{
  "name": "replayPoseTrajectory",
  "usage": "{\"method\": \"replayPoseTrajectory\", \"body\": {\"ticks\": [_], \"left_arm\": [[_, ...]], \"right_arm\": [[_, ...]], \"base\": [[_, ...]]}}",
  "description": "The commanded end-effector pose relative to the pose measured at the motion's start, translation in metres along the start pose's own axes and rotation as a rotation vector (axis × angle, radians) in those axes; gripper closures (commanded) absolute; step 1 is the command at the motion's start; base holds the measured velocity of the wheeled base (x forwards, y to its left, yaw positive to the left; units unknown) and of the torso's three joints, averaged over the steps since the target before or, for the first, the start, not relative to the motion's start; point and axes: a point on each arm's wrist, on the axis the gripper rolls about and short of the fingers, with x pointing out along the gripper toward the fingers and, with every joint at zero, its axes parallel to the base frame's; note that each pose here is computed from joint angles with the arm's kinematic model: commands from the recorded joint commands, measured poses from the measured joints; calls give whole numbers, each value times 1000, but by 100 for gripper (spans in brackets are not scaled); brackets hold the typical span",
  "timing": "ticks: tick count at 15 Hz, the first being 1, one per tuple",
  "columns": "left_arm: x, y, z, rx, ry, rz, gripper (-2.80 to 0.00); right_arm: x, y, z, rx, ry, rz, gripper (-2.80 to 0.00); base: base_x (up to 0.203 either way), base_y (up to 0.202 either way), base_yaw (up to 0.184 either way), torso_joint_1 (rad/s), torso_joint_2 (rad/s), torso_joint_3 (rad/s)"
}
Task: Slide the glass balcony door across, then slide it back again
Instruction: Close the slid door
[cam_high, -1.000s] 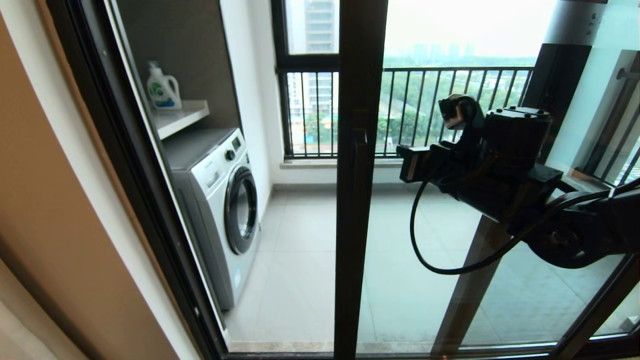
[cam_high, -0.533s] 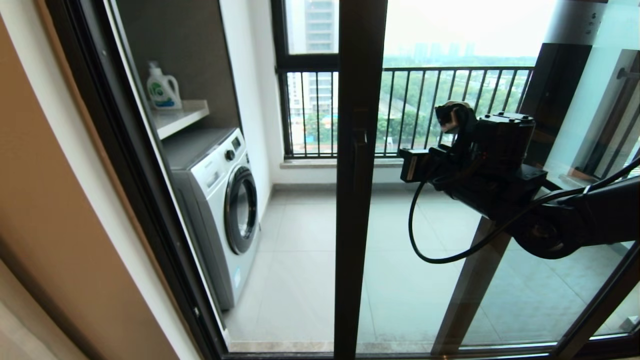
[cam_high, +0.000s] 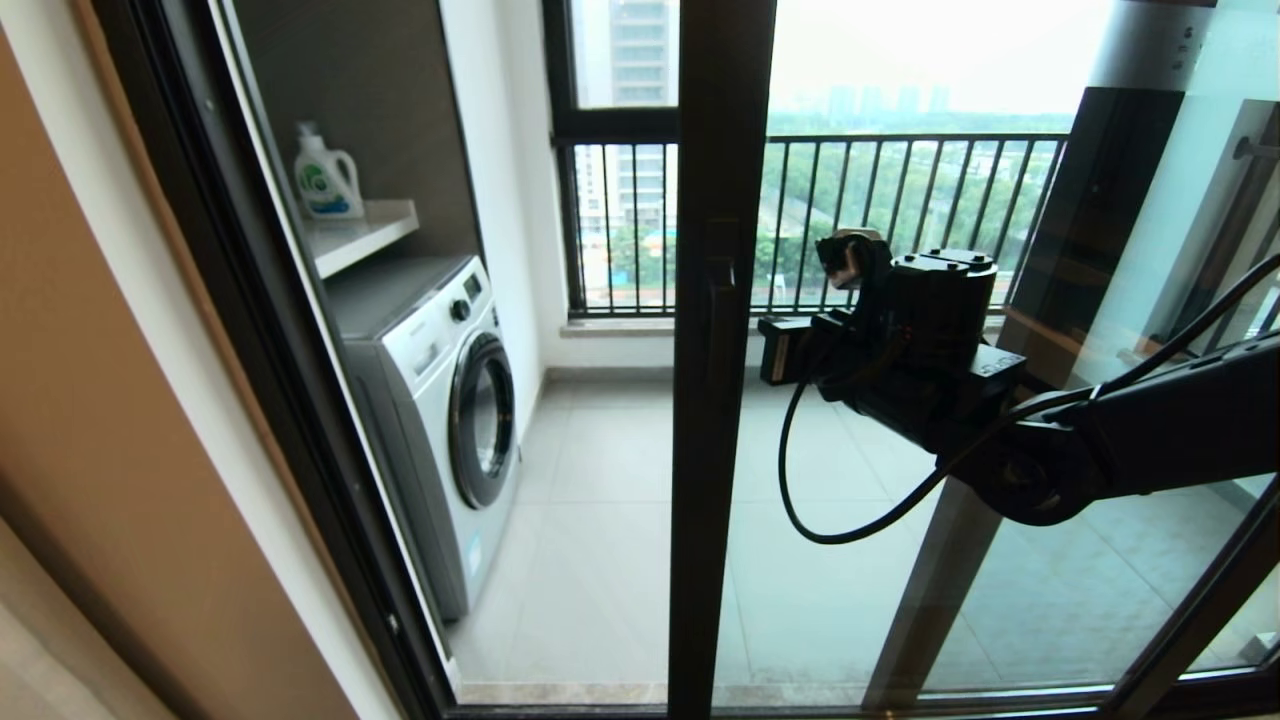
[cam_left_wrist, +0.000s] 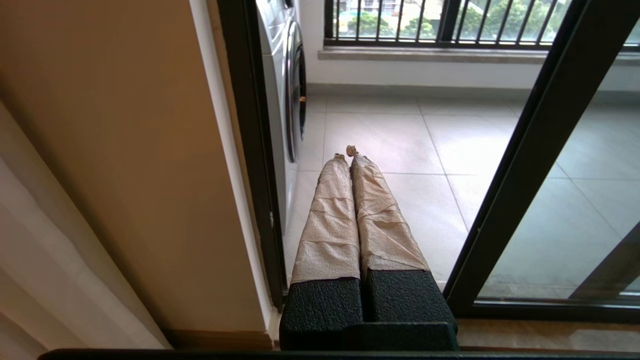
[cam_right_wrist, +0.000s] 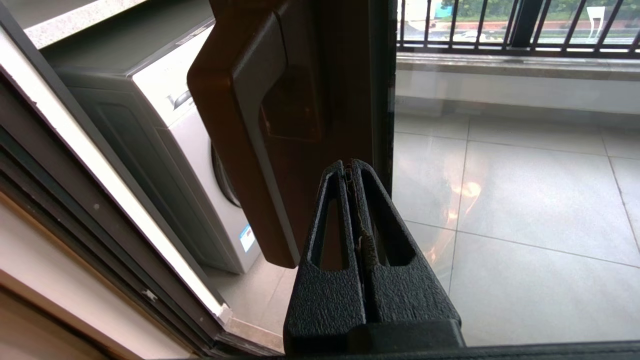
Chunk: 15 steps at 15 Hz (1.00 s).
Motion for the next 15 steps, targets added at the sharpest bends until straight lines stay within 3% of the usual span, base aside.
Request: {"method": "replayPoseTrajectory", "body": {"ticks": [1, 4, 8, 11, 15], "left_arm": [[0, 0, 0, 0, 1, 0, 0], [0, 0, 0, 0, 1, 0, 0], [0, 0, 0, 0, 1, 0, 0], [0, 0, 0, 0, 1, 0, 0], [0, 0, 0, 0, 1, 0, 0]], "right_arm": [[0, 11, -2, -2, 2, 26, 0], [2, 26, -8, -6, 8, 9, 0], [0, 27, -8, -6, 8, 6, 0], [-8, 18, 8, 7, -66, -8, 0], [-9, -20, 23, 10, -114, -93, 0]], "base": [[0, 0, 0, 0, 0, 0], [0, 0, 0, 0, 0, 0], [0, 0, 0, 0, 0, 0], [0, 0, 0, 0, 0, 0], [0, 0, 0, 0, 0, 0]]}}
